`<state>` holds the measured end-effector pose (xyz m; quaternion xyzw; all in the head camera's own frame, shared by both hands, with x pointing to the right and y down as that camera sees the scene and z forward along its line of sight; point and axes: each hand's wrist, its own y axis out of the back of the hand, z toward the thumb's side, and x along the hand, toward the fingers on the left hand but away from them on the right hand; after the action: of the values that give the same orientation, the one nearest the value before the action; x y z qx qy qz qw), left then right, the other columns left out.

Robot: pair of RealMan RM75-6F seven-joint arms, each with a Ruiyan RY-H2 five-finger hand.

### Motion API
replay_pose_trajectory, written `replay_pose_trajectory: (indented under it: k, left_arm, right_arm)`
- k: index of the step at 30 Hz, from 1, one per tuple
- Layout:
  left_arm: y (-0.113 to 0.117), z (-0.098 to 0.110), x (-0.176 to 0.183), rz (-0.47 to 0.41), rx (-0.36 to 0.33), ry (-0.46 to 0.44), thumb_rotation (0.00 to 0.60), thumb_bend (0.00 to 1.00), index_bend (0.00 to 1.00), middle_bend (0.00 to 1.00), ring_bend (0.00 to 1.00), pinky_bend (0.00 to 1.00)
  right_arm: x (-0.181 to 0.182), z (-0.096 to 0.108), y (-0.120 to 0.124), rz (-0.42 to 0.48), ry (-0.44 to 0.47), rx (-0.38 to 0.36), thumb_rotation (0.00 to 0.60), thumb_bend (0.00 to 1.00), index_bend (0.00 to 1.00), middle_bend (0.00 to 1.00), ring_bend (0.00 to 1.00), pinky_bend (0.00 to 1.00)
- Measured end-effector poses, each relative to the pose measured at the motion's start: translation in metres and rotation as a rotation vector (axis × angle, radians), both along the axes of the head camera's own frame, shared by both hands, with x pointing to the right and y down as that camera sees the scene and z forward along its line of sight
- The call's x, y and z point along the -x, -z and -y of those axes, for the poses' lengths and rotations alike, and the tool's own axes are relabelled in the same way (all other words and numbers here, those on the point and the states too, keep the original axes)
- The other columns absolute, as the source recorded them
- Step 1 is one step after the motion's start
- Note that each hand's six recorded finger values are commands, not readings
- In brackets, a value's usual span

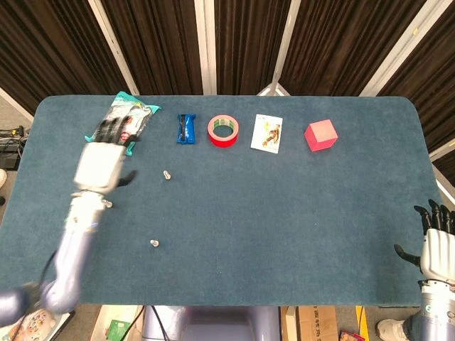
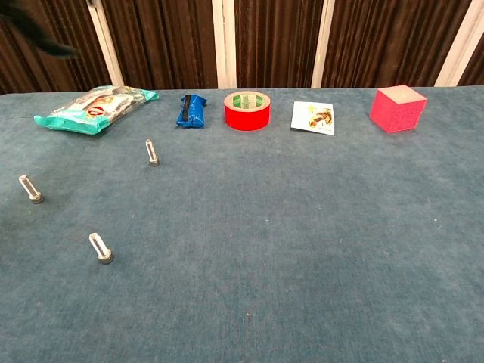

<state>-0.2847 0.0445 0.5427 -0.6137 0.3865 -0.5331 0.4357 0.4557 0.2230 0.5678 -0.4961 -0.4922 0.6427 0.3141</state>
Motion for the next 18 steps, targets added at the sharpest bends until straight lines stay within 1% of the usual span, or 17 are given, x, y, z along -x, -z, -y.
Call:
replay_pose_trajectory:
  k: [3, 4, 6, 7, 10, 13, 16, 18]
  left_arm:
    - [0.021, -0.02, 0.055, 0.037, 0.004, 0.107, 0.6, 0.35, 0.29, 0.0, 0.0, 0.0]
    - [0.028, -0.03, 0.077, 0.053, 0.005, 0.143, 0.6, 0.35, 0.29, 0.0, 0.0, 0.0]
    - [0.035, -0.047, 0.106, 0.067, 0.011, 0.187, 0.6, 0.35, 0.29, 0.0, 0.0, 0.0]
    - [0.039, -0.06, 0.122, 0.065, 0.018, 0.212, 0.6, 0.35, 0.29, 0.0, 0.0, 0.0]
    - [0.045, -0.089, 0.151, 0.035, 0.034, 0.264, 0.6, 0.35, 0.27, 0.0, 0.0, 0.0]
    - [0.048, -0.117, 0.172, 0.0, 0.042, 0.294, 0.6, 0.35, 0.23, 0.0, 0.0, 0.0]
    - [0.048, -0.136, 0.186, -0.009, 0.041, 0.282, 0.6, 0.35, 0.21, 0.0, 0.0, 0.0]
    - [0.046, -0.144, 0.191, -0.019, 0.04, 0.28, 0.6, 0.35, 0.2, 0.0, 0.0, 0.0]
  right_arm:
    - [0.002, 0.0, 0.001, 0.004, 0.032, 0.013, 0.6, 0.1, 0.23, 0.09, 0.05, 0.0]
    - [0.003, 0.0, 0.002, 0.006, 0.041, 0.017, 0.6, 0.1, 0.23, 0.09, 0.05, 0.0]
    - [0.004, 0.0, 0.002, 0.011, 0.063, 0.025, 0.6, 0.1, 0.23, 0.09, 0.04, 0.0]
    - [0.005, 0.001, 0.002, 0.012, 0.072, 0.029, 0.6, 0.09, 0.23, 0.09, 0.04, 0.0]
    - [0.008, 0.002, 0.003, 0.02, 0.105, 0.039, 0.6, 0.08, 0.23, 0.08, 0.03, 0.0]
    - [0.009, 0.002, 0.005, 0.026, 0.14, 0.053, 0.6, 0.08, 0.22, 0.07, 0.02, 0.0]
    - [0.009, 0.002, 0.006, 0.036, 0.153, 0.059, 0.6, 0.08, 0.2, 0.07, 0.02, 0.0]
    - [0.009, 0.003, 0.008, 0.044, 0.154, 0.054, 0.6, 0.08, 0.2, 0.07, 0.02, 0.0]
